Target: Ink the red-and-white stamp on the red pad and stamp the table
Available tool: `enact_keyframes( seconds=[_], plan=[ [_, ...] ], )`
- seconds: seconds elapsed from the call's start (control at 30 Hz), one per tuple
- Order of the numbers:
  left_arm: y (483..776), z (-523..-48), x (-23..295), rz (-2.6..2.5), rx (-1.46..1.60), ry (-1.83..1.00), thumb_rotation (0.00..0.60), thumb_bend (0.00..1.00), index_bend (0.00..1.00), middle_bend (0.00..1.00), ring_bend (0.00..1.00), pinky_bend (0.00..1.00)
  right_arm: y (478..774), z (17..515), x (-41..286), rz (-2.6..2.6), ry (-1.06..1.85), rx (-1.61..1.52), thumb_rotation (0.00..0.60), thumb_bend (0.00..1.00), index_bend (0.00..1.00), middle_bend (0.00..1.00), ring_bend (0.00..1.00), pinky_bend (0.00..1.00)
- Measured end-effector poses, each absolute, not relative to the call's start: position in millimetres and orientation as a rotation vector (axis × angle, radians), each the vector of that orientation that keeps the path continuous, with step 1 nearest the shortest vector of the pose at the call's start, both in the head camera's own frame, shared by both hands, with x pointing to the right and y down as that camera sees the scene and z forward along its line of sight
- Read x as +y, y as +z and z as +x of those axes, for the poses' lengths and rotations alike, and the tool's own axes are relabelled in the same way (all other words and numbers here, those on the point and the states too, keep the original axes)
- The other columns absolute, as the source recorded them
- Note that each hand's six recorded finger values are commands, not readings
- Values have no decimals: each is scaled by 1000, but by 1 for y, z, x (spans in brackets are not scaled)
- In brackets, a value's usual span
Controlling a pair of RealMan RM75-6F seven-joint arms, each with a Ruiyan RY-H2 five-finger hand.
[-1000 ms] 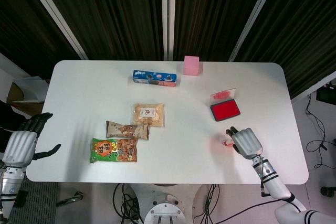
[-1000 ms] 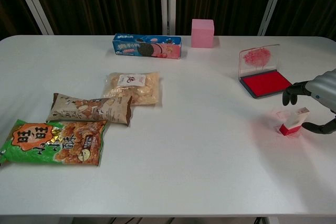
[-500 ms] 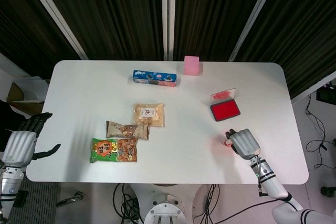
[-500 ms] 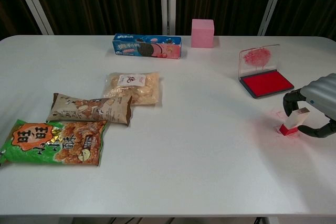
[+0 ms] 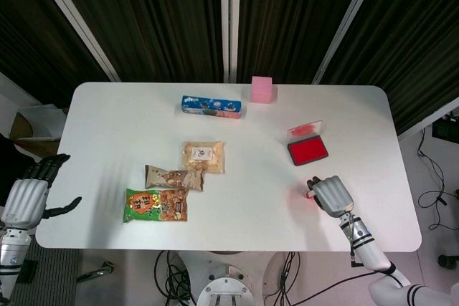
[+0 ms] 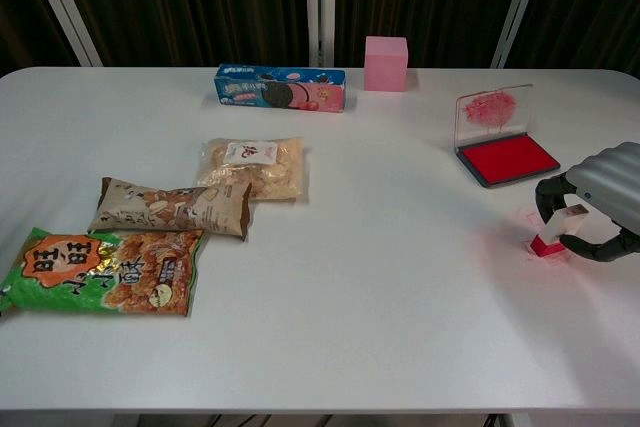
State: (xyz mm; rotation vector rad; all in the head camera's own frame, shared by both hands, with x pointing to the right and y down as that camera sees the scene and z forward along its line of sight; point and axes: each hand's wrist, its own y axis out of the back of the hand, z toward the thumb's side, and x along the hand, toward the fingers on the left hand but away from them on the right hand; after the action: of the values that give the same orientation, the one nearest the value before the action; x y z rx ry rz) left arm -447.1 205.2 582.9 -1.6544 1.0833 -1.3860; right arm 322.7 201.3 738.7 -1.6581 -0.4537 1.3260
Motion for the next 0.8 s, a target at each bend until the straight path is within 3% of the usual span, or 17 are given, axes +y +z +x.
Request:
enact_keyframes(
  seconds=[0.37,0.6,0.8],
  plan=[
    [582,-449,206,-1651,1086,-1388,469,170,133,132,118,206,729,325,190,-1650,1315,-504,600,348,574,533,833,1000],
    [584,-449,206,-1657,1089,-1387,466,171,133,132,118,206,714,333,147,-1624,1336,-635,600,350,584,539,833,1000],
    [585,-448,207,-1664,1083,-1390,468,170,133,132,118,206,725,335,109,-1637,1423,-671,600,353,588,538,833,1000]
  ],
)
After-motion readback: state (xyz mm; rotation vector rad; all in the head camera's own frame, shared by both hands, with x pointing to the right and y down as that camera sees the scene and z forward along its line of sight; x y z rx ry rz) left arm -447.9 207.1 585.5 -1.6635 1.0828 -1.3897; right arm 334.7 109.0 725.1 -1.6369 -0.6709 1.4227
